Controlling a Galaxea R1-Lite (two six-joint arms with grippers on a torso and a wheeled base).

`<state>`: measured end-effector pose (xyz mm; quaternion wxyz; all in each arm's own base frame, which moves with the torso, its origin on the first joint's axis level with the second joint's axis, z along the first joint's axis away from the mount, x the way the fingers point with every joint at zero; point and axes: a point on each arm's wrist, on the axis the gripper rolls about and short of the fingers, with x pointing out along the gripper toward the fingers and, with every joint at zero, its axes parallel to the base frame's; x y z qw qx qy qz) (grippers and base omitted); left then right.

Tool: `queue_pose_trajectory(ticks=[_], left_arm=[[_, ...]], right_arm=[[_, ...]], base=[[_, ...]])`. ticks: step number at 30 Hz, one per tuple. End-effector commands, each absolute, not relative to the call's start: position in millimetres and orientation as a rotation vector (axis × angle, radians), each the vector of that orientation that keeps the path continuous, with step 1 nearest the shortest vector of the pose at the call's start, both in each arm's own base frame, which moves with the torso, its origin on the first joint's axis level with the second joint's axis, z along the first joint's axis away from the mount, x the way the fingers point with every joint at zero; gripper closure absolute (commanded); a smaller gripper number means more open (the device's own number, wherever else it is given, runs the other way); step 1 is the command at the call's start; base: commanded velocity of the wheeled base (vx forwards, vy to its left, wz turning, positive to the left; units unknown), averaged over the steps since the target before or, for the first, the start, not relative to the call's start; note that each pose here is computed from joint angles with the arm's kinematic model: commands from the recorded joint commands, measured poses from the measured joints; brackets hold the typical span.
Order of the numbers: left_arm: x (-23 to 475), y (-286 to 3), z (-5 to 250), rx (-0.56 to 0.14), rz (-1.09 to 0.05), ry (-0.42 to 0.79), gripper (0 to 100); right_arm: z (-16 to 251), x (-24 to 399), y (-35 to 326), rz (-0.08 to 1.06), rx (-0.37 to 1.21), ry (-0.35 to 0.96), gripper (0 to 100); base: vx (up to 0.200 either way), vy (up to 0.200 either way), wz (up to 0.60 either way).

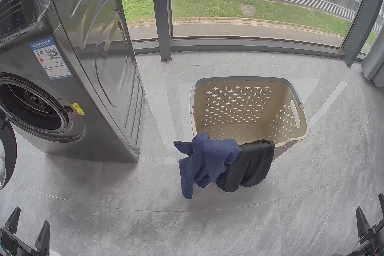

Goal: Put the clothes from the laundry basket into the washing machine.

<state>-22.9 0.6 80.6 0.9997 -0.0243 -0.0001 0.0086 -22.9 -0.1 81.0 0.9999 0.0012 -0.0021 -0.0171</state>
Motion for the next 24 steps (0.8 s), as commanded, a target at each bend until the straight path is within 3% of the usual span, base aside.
queue_pose_trajectory(ticks=[1,5,24], left_arm=[[-22.8,0.6,75.3,-0.049,0.018,0.001,0],[-22.8,0.6,75.3,-0.049,0.018,0.001,0],[-22.8,0.6,75.3,-0.051,0.018,0.001,0]], right_arm=[[76.1,-21.9,-0.2,-0.035,0.003,0.009,0],[76.1,-21.9,-0.2,-0.035,0.003,0.009,0],[76.0,-22.1,-0.2,-0.035,0.000,0.006,0]], base=[[0.000,-0.200,0.00],[0.000,-0.200,0.00],[0.000,0.000,0.00]])
